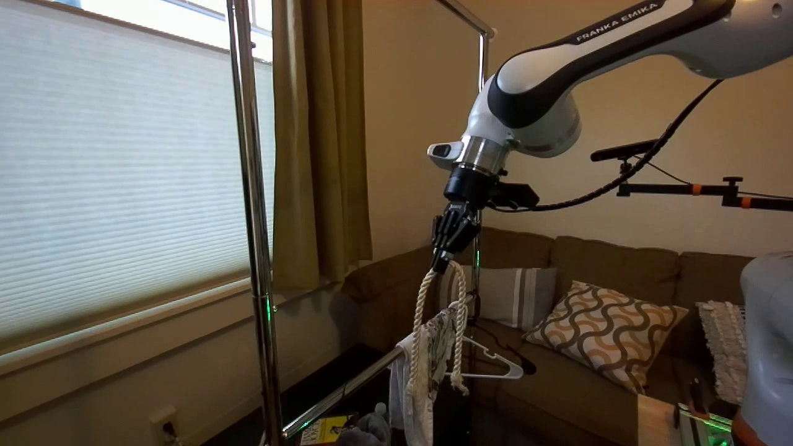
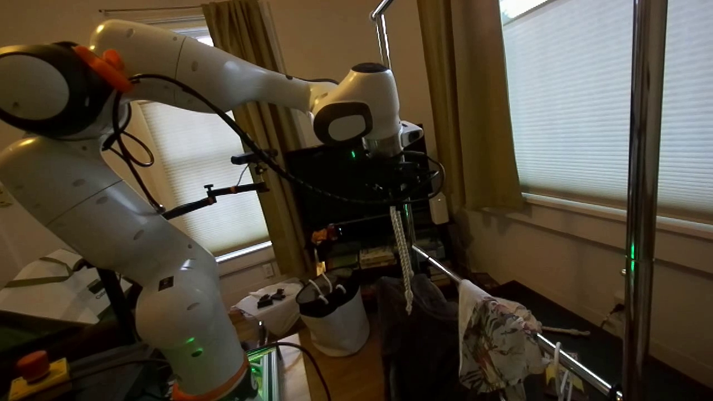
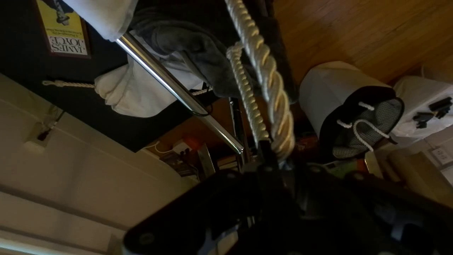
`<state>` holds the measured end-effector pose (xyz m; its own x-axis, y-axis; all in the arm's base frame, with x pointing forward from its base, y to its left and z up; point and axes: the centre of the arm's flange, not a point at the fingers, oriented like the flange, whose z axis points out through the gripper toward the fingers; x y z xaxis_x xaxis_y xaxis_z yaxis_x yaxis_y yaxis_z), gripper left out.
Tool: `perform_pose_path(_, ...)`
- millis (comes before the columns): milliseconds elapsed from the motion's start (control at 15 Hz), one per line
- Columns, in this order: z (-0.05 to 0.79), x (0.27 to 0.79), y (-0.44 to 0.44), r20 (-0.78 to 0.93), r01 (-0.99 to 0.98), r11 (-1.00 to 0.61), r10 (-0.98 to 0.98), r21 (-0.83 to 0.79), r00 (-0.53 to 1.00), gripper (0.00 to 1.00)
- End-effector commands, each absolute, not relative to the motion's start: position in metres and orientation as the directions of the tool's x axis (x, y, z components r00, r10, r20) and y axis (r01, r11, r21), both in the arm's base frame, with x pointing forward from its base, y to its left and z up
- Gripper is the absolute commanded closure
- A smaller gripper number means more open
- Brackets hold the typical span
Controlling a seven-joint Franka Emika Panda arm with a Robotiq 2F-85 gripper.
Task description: Remove the white rope from the bottom railing and hang it on the top railing
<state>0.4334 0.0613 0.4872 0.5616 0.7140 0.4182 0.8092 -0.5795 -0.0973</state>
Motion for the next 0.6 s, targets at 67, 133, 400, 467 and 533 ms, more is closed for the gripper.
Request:
perform_pose_path(67, 0.487, 0.433, 0.061, 0.418, 0.809, -0.579, 0.714, -0.097, 0.561, 0.89)
perform_pose_path(133, 0.487, 0.433, 0.061, 0.418, 0.809, -0.579, 0.714, -0.097, 0.561, 0.89)
perform_pose_path(400, 0.485, 0.438, 0.108, 0.42, 0.848, -0.523, 0.753, -0.085, 0.506, 0.97)
perform_pose_path(467, 0.485, 0.437, 0.123, 0.425, 0.879, -0.47, 0.781, -0.084, 0.458, 0.97)
perform_pose_path(533, 0.485, 0.436, 0.137, 0.436, 0.908, -0.41, 0.804, -0.085, 0.404, 0.97)
